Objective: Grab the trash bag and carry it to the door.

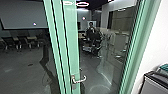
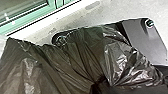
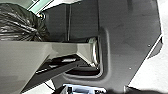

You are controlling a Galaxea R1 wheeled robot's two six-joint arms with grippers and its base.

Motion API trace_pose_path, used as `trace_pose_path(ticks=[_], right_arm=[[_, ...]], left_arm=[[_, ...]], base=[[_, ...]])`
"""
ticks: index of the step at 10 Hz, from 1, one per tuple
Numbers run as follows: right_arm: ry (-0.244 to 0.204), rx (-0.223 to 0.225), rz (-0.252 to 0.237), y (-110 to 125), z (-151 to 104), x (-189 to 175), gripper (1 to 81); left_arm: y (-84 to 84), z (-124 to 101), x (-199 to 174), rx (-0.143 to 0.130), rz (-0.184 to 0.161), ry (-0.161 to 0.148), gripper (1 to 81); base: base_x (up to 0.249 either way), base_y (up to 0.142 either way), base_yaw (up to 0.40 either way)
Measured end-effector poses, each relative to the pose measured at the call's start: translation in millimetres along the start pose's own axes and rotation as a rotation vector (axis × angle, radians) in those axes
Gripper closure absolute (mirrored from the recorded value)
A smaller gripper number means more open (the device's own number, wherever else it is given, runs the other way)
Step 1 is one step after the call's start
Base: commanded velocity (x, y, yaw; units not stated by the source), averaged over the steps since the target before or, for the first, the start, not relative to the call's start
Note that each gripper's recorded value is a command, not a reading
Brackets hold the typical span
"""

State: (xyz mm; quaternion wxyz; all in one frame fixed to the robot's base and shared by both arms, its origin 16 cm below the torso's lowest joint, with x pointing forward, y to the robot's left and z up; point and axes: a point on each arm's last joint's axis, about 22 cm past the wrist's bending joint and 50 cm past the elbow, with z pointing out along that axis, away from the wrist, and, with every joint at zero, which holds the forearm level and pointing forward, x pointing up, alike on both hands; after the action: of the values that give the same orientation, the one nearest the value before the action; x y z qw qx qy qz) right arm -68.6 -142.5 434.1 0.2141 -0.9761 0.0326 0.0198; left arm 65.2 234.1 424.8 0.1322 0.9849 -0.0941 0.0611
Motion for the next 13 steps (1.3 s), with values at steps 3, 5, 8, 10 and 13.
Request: trace_pose_path(ticks=[3,5,8,10,13], right_arm=[[-0.006,0.021,-0.008,7,-10,-5,1.0],[-0.002,0.020,-0.007,8,-10,-4,1.0],[-0.001,0.023,-0.008,5,-9,-4,1.0],[-0.001,0.025,-0.008,3,-8,-4,1.0],[-0.001,0.019,-0.007,5,-8,-4,1.0]], left_arm=[[-2.0,-6,-5,-0.027,0.003,0.015,81.1],[-3.9,-7,-10,-0.024,0.005,0.006,81.1],[1.2,-6,-10,-0.031,0.023,0.008,81.1],[2.0,-5,-6,-0.030,0.024,0.012,81.1],[6.6,-4,-5,-0.035,0.028,0.014,81.1]], base=[[0.000,0.000,0.284],[0.000,0.000,0.284],[0.000,0.000,0.258],[0.000,0.000,0.224],[0.000,0.000,0.216]])
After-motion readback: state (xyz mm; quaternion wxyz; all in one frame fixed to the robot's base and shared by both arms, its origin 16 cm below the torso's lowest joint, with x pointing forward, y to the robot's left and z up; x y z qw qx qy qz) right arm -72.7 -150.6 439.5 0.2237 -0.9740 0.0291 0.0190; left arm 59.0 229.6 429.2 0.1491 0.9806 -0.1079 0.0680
